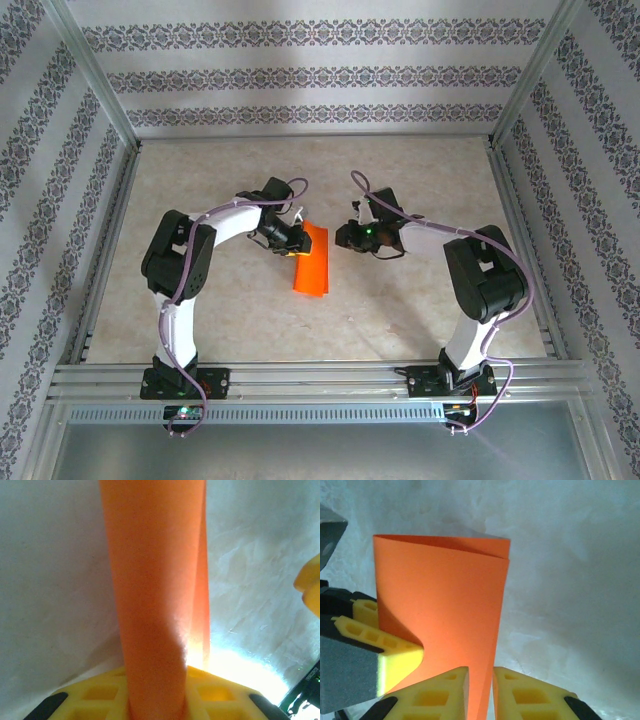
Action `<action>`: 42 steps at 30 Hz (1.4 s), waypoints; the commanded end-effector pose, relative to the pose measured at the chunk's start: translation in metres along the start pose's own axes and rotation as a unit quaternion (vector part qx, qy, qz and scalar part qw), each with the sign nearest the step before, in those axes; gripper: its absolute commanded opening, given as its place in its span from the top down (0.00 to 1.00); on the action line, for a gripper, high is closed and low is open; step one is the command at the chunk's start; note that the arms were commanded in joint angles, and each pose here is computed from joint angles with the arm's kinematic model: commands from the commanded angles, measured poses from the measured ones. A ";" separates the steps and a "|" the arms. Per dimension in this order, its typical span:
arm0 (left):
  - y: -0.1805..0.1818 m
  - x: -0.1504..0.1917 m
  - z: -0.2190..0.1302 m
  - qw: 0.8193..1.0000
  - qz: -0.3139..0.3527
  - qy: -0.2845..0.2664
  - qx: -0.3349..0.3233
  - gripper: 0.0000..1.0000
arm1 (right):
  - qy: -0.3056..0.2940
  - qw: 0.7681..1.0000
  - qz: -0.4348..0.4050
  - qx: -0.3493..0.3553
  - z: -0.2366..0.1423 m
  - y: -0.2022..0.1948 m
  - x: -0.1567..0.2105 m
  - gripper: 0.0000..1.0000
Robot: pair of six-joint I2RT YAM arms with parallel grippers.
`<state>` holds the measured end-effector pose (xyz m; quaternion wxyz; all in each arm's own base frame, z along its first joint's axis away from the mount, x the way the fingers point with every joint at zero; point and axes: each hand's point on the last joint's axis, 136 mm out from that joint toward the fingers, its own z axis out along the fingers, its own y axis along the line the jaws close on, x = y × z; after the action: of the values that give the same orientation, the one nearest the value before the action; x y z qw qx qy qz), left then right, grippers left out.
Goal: Fold a paper plane with a square sheet of paper (pick it up from the middle)
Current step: Hold the square sheet of paper at the center of the table.
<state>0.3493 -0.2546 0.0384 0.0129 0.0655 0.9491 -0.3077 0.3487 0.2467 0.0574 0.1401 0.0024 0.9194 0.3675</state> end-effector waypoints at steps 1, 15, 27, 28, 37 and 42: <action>0.004 0.008 0.008 1.000 0.002 0.027 -0.010 0.75 | 0.032 0.999 -0.022 -0.008 0.010 0.010 0.018 0.80; 0.013 0.007 0.010 0.999 -0.021 0.022 -0.033 0.74 | 0.073 0.996 -0.010 0.040 0.043 -0.001 0.035 0.88; 0.012 0.009 -0.028 0.993 -0.082 -0.060 -0.065 0.47 | 0.102 0.984 0.014 0.143 0.050 -0.035 0.049 0.88; 0.013 0.010 -0.029 0.991 -0.098 -0.073 -0.061 0.44 | 0.104 0.984 0.015 0.146 0.051 -0.036 0.050 0.88; 0.000 0.014 -0.017 0.983 -0.133 -0.126 0.025 0.34 | 0.111 0.984 0.011 0.141 0.053 -0.031 0.048 0.87; 0.009 0.014 -0.008 0.986 -0.124 -0.115 0.006 0.39 | 0.114 0.984 0.014 0.136 0.054 -0.029 0.048 0.86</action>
<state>0.3265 -0.2308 0.0360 0.0675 -0.0981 0.9445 -0.3063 0.3324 0.2783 0.0136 0.0584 -0.0134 0.9579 0.2809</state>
